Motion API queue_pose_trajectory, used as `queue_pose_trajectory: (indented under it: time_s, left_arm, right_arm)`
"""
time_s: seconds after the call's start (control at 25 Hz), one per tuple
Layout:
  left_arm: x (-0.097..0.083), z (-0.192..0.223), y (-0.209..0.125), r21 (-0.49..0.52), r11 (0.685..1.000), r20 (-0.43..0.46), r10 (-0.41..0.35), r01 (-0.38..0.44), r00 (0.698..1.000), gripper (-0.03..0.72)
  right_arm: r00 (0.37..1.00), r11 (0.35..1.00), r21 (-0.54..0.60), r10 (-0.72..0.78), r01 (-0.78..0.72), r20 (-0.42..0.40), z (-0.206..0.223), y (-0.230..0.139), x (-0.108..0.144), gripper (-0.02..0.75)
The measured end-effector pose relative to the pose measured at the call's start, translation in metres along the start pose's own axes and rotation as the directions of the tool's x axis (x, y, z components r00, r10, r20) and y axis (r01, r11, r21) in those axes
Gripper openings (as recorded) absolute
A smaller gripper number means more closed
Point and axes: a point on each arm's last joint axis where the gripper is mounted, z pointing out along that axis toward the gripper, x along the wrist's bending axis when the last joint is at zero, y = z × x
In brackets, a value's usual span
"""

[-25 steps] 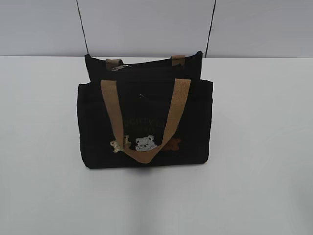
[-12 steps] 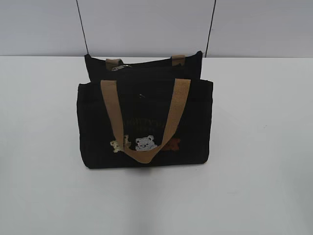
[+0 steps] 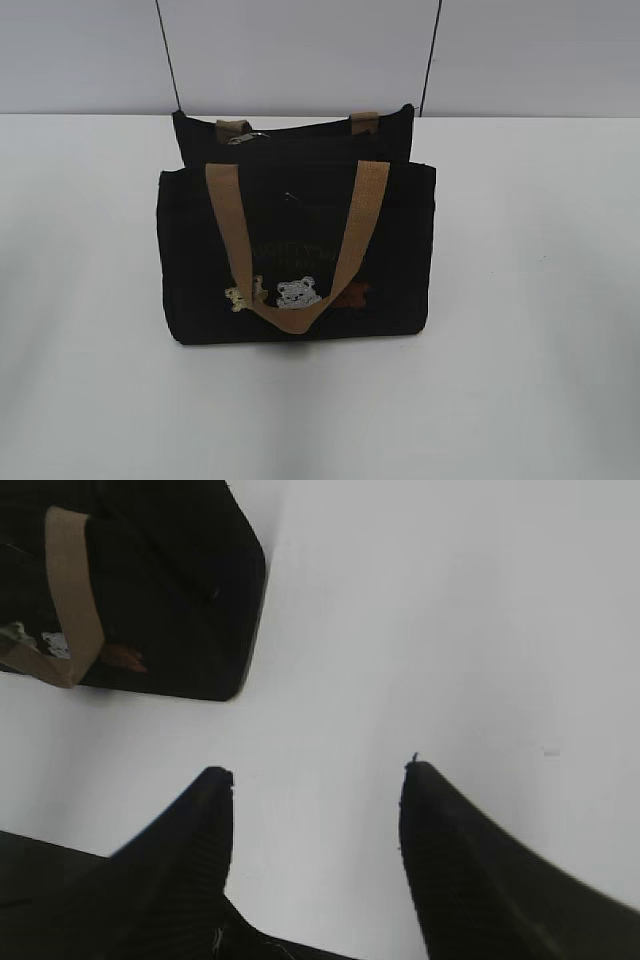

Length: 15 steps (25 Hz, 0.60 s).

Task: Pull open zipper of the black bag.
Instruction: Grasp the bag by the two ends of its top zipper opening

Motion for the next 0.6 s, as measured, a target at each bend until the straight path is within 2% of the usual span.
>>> queue_pose_trajectory:
  time_s: [0.12,0.2,0.32,0.4,0.52,0.6]
  left_arm:
    - [0.002,0.024,0.021,0.037,0.991,0.070,0.126,-0.129,0.990,0.489]
    - [0.000,0.051,0.030,0.091,0.974,0.177,0.188,-0.206,0.966,0.488]
    - [-0.010,0.080,0.039,0.093,0.948,0.381,0.250,-0.305,0.890,0.488]
    - [-0.015,0.097,0.043,0.077,0.934,0.479,0.271,-0.348,0.835,0.488]
    - [-0.015,0.127,0.041,0.068,0.914,0.546,0.301,-0.399,0.782,0.488]
    - [-0.015,0.145,0.039,0.075,0.906,0.569,0.304,-0.416,0.764,0.488]
  right_arm:
    - [0.999,0.999,0.041,-0.001,0.002,-0.032,0.015,0.029,-0.002,0.407]
    - [0.998,0.996,0.092,0.022,-0.016,-0.060,0.034,0.049,-0.005,0.407]
    - [0.994,0.992,0.119,0.048,-0.036,-0.099,0.047,0.076,-0.005,0.407]
    - [0.992,0.990,0.138,0.057,-0.041,-0.115,0.055,0.092,-0.006,0.407]
    - [0.990,0.983,0.180,0.059,-0.035,-0.129,0.067,0.113,-0.009,0.407]
    - [0.988,0.977,0.210,0.063,-0.032,-0.141,0.078,0.127,-0.011,0.407]
